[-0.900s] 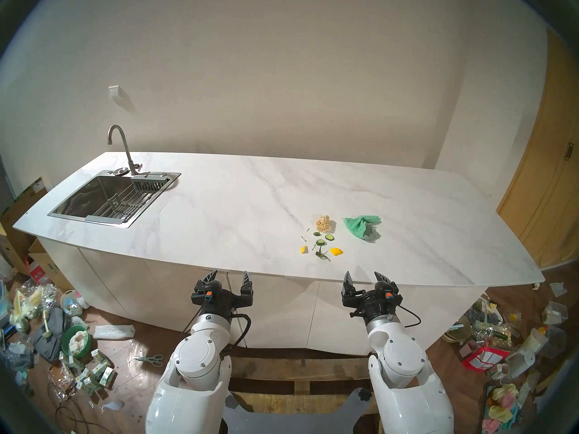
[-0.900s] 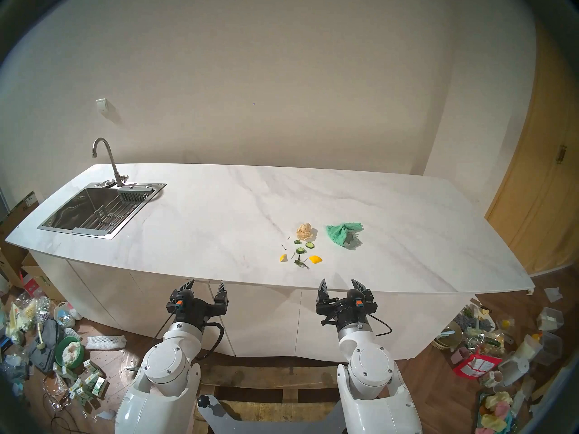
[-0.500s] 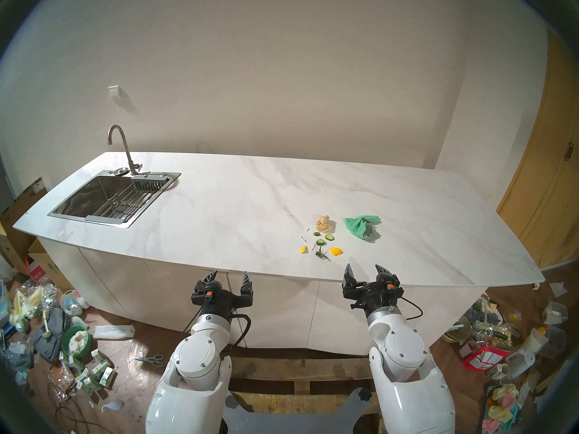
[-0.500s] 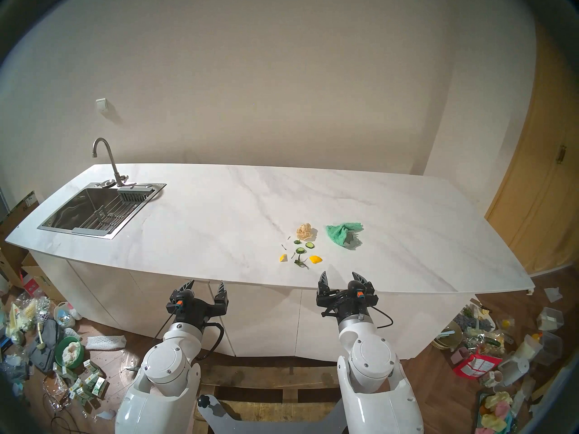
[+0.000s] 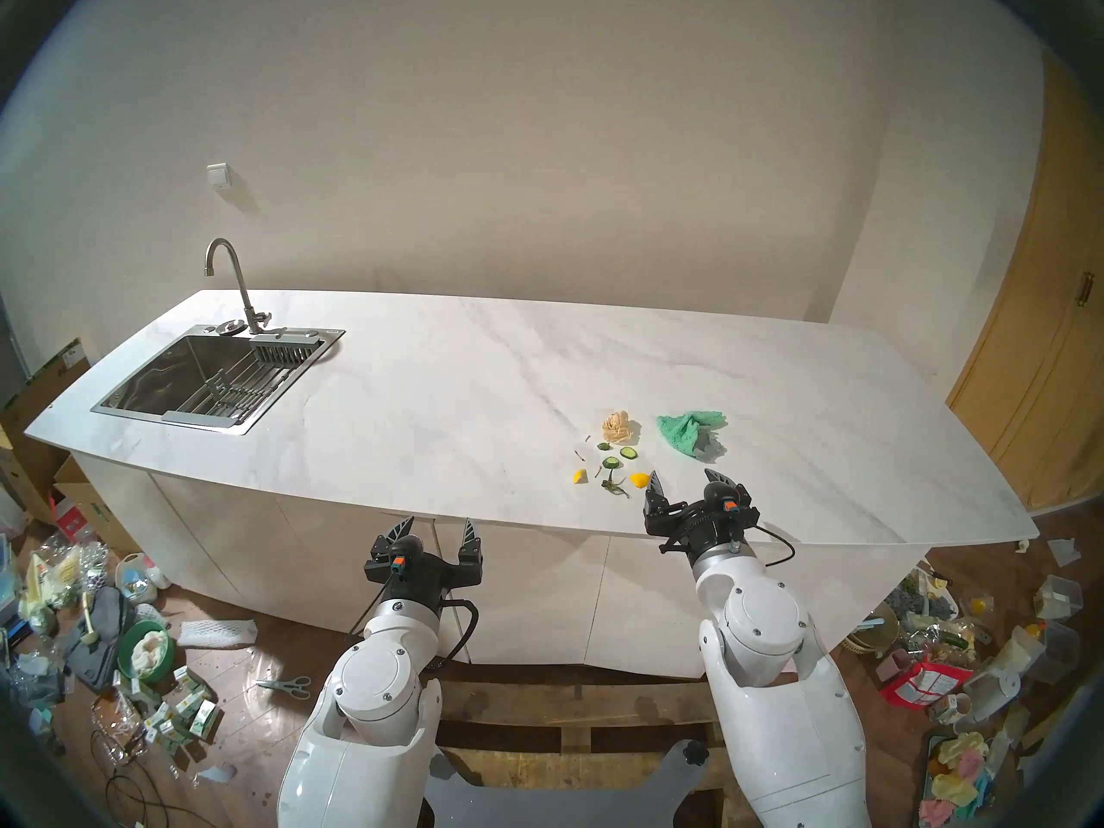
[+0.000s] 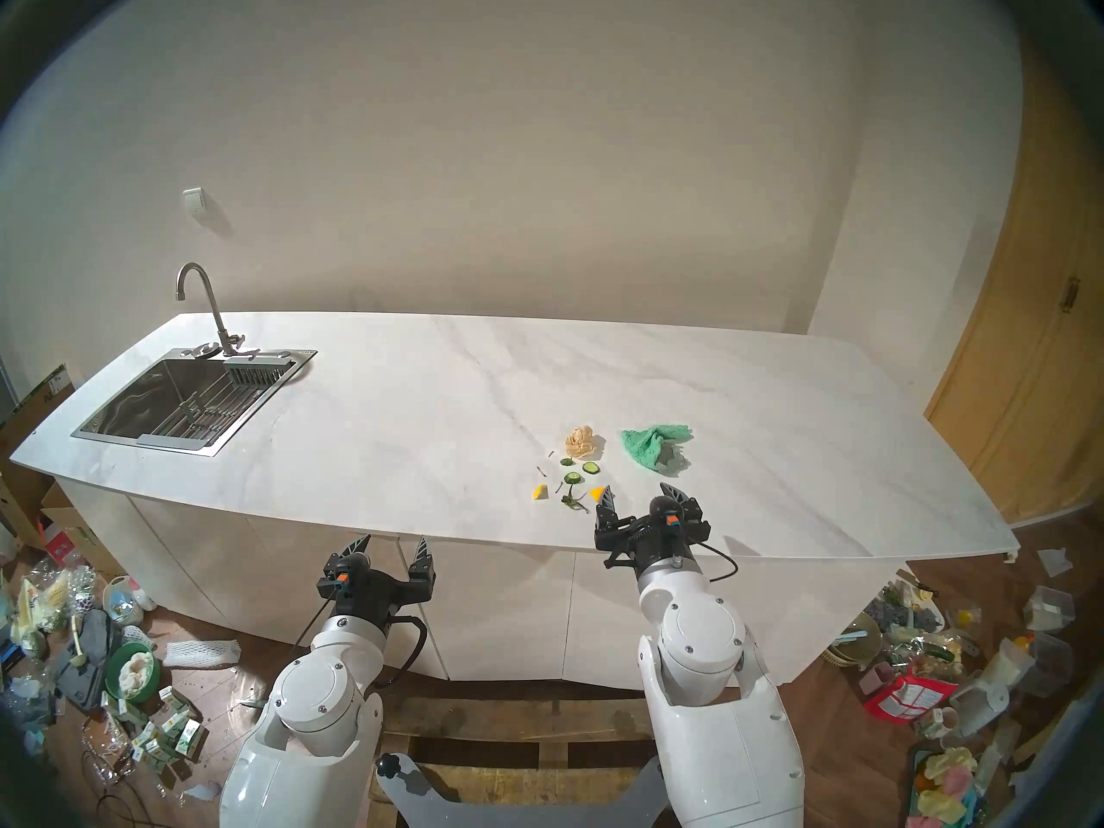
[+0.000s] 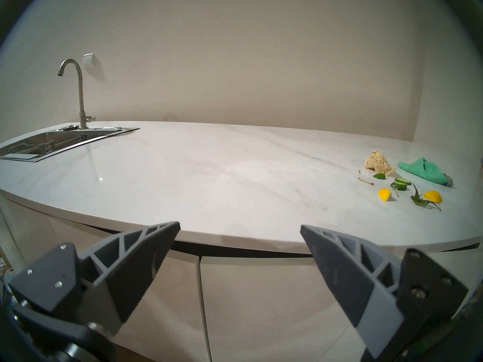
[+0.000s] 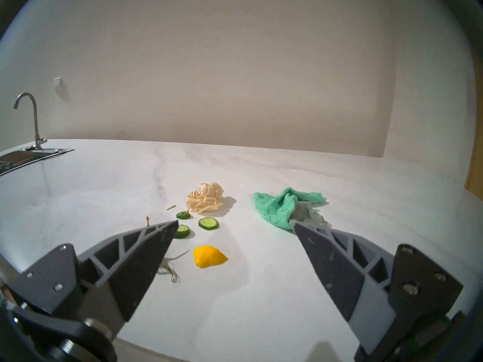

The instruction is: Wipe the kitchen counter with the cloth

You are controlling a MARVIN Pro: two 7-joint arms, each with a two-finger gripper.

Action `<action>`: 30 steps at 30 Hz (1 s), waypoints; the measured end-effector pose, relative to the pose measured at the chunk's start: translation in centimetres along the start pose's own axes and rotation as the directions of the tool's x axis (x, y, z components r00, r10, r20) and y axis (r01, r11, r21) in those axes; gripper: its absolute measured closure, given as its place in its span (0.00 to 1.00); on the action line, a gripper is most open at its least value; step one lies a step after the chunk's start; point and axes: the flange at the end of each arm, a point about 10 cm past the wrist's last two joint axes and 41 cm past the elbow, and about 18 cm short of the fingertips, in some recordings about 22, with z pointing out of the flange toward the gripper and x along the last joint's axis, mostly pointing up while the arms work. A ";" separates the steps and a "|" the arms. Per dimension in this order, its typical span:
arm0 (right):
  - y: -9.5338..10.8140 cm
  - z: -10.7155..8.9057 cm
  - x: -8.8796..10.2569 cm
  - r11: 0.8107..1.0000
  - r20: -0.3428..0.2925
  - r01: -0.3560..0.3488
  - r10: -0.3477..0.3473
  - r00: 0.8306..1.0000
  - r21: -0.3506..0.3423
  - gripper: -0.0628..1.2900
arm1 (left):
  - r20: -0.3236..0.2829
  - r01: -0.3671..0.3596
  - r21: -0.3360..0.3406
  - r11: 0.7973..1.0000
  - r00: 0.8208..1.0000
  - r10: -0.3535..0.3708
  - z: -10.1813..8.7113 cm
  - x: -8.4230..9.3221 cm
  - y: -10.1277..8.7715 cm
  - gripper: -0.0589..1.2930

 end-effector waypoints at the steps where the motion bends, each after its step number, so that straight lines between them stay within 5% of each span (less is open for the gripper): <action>1: -0.1 0.2 0.1 1.000 0.001 0.004 -0.004 1.000 0.002 0.07 | 0.000 0.000 0.000 1.000 1.000 0.000 0.0 0.0 0.0 0.03; 13: 0.5 3.2 0.6 0.998 0.094 0.042 -0.047 0.994 0.054 0.07 | 0.001 0.000 0.001 1.000 1.000 0.000 0.0 -0.1 0.0 0.03; 30: 4.6 7.6 1.1 0.996 0.187 0.089 -0.089 0.978 0.008 0.07 | 0.004 0.000 0.003 1.000 1.000 0.000 0.0 -0.2 0.0 0.03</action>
